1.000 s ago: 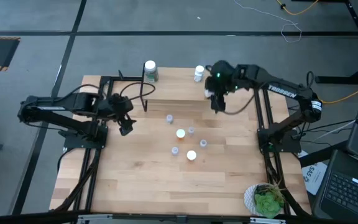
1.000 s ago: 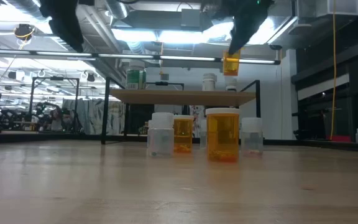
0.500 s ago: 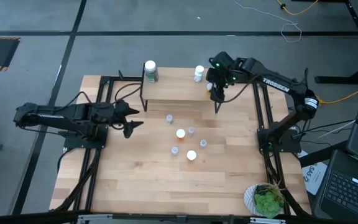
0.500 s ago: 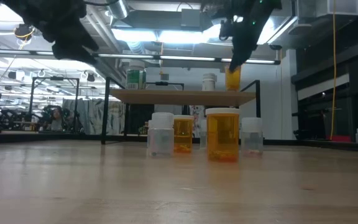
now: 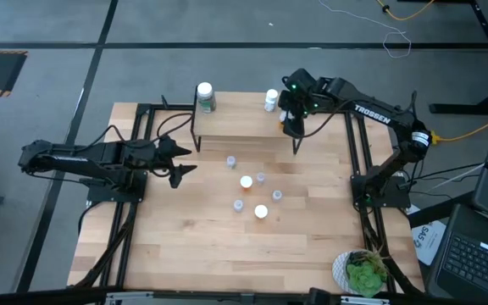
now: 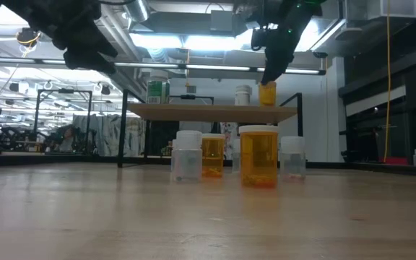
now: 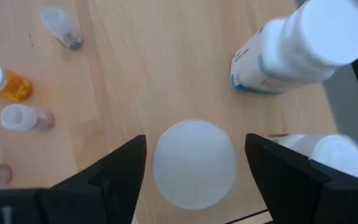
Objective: Pick and place medicine bottles onto shelf by color
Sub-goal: Put the transparent pill bottle on the shelf
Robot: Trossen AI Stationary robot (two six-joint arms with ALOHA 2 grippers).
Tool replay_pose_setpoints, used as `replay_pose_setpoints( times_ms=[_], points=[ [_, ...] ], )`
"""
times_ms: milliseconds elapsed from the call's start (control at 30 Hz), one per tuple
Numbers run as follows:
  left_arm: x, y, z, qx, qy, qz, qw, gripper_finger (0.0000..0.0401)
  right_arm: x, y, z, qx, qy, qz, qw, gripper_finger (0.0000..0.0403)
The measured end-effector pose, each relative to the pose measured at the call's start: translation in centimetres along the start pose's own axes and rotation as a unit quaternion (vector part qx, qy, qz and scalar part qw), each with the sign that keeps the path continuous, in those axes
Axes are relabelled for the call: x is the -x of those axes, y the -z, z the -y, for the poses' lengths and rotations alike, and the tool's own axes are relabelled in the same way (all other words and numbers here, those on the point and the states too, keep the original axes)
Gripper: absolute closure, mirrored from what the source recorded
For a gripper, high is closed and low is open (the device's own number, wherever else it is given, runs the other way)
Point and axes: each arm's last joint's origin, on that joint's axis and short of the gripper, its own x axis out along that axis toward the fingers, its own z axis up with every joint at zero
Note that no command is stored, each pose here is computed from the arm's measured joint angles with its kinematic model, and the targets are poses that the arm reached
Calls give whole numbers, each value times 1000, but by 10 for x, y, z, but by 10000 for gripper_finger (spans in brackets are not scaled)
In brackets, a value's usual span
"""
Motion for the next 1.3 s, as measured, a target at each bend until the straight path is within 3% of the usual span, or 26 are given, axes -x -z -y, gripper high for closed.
replay_pose_setpoints(
  times_ms=[267, 467, 667, 1033, 1167, 1300],
  points=[
    [0, -1, 0, -1, 1, 3, 1000, 112, 37, -17, 0, -22, -2, 24, 999, 129],
    [0, -1, 0, -1, 1, 3, 1000, 112, 63, -24, -29, -21, -117, 26, 993, 128],
    [0, -1, 0, 1, 1, 3, 1000, 112, 54, -21, -72, 11, -174, -10, 985, 128],
    [0, 0, 1, 10, 17, -4, 1000, 112, 20, 0, -146, 9, -121, -91, 988, 128],
    [0, 0, 1, 10, 17, -4, 1000, 112, 5, 13, -170, -4, -79, -103, 992, 128],
    [0, 0, 1, 10, 17, -4, 1000, 112, -12, 25, -189, -30, -78, -95, 992, 128]
  ],
)
